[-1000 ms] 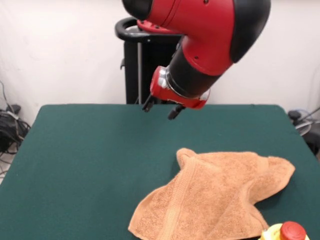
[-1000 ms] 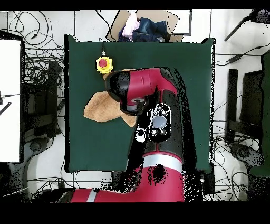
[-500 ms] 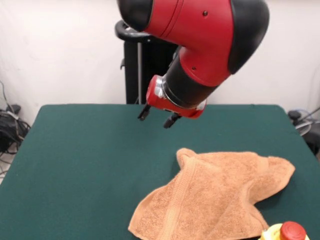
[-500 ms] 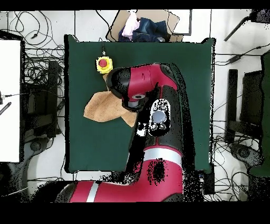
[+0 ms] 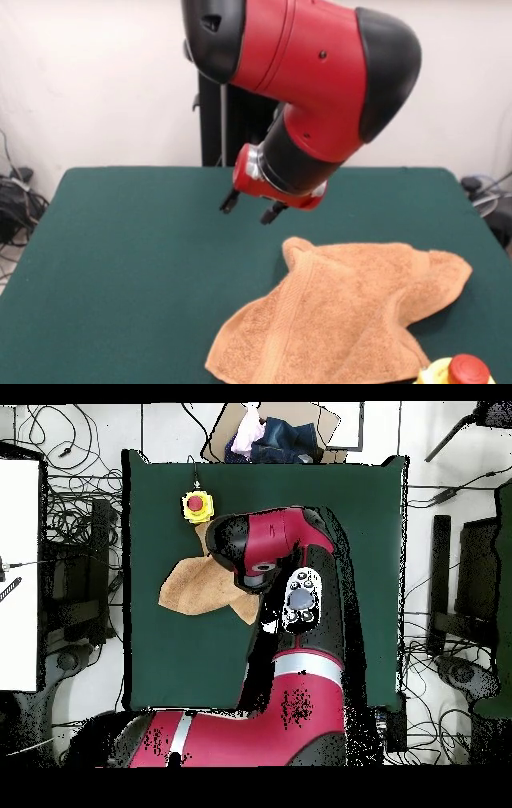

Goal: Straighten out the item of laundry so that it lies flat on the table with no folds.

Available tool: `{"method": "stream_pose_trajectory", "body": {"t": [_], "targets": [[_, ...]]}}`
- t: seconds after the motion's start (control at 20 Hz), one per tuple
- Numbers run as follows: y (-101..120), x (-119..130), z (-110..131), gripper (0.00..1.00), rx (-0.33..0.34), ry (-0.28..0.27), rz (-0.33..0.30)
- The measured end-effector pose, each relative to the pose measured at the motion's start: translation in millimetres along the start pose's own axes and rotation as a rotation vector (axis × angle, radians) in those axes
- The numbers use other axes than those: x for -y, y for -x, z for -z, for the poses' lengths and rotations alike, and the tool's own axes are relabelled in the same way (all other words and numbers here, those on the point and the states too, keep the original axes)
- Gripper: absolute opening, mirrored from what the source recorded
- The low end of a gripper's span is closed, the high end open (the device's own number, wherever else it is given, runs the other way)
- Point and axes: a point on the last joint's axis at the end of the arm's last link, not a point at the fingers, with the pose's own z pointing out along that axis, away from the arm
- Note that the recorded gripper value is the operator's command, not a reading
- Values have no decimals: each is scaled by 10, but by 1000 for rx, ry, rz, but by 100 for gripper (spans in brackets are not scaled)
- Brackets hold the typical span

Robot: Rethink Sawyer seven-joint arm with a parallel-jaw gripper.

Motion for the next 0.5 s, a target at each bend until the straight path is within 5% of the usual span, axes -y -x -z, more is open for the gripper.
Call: {"method": "stream_pose_trajectory", "body": {"t": [0.5], "targets": [[108, -76, -155, 100, -6, -1, 8]]}}
